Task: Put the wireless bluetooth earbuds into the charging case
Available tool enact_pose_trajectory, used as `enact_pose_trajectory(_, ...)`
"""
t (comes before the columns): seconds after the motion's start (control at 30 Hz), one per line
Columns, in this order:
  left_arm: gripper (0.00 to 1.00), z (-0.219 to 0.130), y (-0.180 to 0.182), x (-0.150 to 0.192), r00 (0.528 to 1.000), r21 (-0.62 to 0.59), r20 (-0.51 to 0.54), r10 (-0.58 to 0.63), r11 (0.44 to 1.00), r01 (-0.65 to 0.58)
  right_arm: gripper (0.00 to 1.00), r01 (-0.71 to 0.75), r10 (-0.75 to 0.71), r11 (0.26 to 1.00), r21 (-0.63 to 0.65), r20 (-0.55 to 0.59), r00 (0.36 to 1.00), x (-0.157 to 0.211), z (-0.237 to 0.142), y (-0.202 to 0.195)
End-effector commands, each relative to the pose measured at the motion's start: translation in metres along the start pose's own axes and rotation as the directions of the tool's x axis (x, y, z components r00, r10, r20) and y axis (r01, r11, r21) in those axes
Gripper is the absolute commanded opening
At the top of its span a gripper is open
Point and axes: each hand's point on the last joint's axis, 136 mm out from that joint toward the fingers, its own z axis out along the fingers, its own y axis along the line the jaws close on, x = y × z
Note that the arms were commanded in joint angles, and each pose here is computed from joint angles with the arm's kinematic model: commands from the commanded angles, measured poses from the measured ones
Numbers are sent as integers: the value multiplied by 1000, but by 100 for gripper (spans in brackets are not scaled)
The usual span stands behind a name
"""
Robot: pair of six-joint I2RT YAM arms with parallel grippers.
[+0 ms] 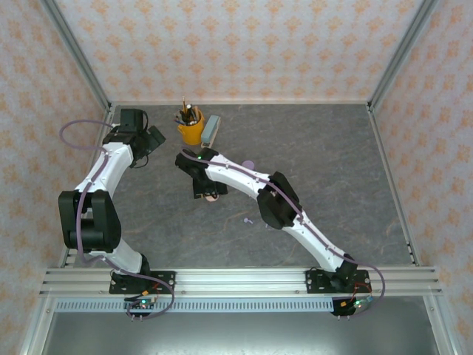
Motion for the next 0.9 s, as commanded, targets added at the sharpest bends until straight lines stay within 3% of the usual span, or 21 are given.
enact_pose_trajectory(0.0,100,1,7,1,1000,-22,-18,-17,1000,16,63,-1,2,998,67,-4,1000,8,2,-17)
enact_pose_trajectory(0.53,99,-4,-21,22,998,40,-59,27,999,-24,58,-80,78,992,101,22,997,20,-8,-67)
enact_pose_trajectory(0.77,99,-13,-37,47,995,75,-75,63,996,-58,58,-90,89,991,97,13,996,28,-8,-76)
enact_pose_trajectory(0.87,99,-16,-39,57,994,84,-85,72,994,-65,63,-89,89,992,93,10,996,28,-7,-75)
